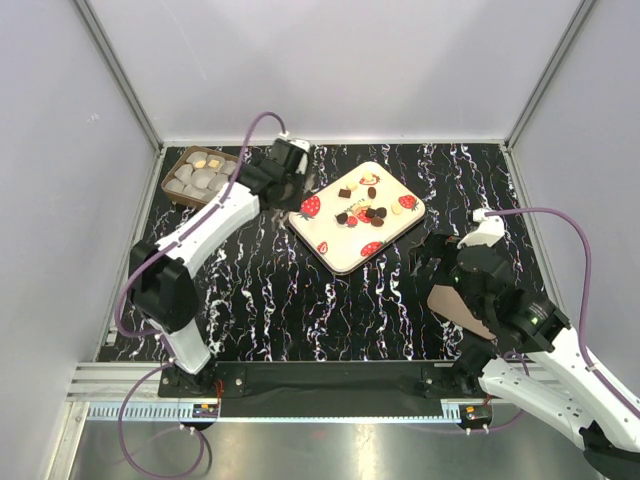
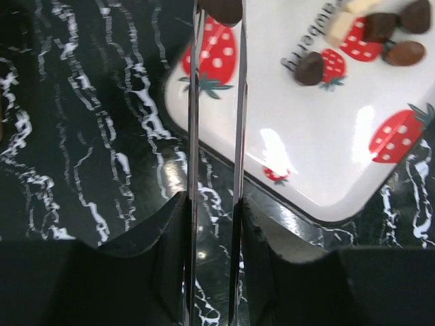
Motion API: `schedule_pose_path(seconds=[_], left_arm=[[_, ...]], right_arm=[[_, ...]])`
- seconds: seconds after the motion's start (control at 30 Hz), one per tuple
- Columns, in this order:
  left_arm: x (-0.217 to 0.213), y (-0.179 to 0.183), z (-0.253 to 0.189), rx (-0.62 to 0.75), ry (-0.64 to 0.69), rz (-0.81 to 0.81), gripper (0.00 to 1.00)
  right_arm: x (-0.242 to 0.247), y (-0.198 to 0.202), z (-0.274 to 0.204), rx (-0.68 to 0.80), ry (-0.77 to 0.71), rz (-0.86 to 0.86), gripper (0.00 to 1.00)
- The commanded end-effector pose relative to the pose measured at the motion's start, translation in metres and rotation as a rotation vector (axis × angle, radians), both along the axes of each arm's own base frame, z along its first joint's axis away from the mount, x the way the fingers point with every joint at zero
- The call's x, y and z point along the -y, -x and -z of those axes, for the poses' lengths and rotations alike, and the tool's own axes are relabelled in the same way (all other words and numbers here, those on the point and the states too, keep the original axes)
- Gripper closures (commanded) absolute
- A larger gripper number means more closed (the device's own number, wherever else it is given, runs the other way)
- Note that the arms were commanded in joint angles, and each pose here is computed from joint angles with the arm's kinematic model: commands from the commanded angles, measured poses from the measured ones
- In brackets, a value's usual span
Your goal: Pack the chocolate
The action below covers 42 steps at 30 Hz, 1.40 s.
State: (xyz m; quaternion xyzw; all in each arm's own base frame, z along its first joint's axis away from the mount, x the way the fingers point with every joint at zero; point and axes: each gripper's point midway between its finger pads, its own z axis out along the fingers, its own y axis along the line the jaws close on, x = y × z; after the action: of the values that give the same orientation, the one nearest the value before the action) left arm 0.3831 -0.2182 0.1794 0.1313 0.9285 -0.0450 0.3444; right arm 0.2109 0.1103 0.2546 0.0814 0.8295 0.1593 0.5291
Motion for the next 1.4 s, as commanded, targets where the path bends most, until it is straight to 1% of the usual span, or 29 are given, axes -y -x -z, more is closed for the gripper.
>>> schedule_pose_path(seconds=[0.0,0.03,0.1,0.13,0.2,0.23,0.33,0.43,0.57,0.77,1.03,1.37], left_arm=[[-0.041,-0.019,-0.045,0.101,0.032,-0.094,0.64],[-0.063,-0.028,-0.047,0.104,0.039,-0.145,0.64],[-0.083,-0.036,-0.051,0.111,0.057,-0.186,0.65],[-0.105,-0.043,-0.051,0.113,0.057,-0.233,0.65],[-0.122,-0.052,-0.054,0.125,0.068,-0.263,0.64],[-0.140,-0.057,-0.054,0.127,0.070,-0.299,0.64],[-0.167,-0.071,-0.053,0.134,0.065,-0.354,0.64],[-0.185,-0.086,-0.051,0.133,0.081,-0.392,0.64],[-0.189,-0.105,-0.045,0.129,0.120,-0.411,0.64],[-0.194,-0.124,-0.023,0.094,0.111,-0.425,0.64],[-0.210,-0.138,0.005,0.064,0.094,-0.457,0.64],[-0.205,-0.146,0.019,0.046,0.109,-0.420,0.61]], right_arm=[[-0.003,-0.008,-0.011,0.044,-0.014,0.009,0.00],[-0.003,-0.008,-0.010,0.042,-0.012,0.008,0.00],[-0.004,-0.008,-0.009,0.041,-0.008,0.006,0.00],[-0.005,-0.009,-0.009,0.044,-0.009,0.006,0.00],[-0.005,-0.010,-0.007,0.040,0.000,0.005,0.00],[-0.005,-0.011,-0.007,0.041,0.003,0.006,0.00],[-0.003,-0.013,-0.007,0.044,0.024,0.015,0.00],[-0.003,-0.015,-0.006,0.046,0.048,0.016,0.00],[0.000,-0.020,-0.008,0.049,0.096,0.028,0.00],[0.000,-0.025,-0.001,0.044,0.114,0.046,0.00],[0.000,-0.029,0.001,0.044,0.141,0.051,0.00],[0.000,-0.032,0.002,0.053,0.147,0.059,0.00]])
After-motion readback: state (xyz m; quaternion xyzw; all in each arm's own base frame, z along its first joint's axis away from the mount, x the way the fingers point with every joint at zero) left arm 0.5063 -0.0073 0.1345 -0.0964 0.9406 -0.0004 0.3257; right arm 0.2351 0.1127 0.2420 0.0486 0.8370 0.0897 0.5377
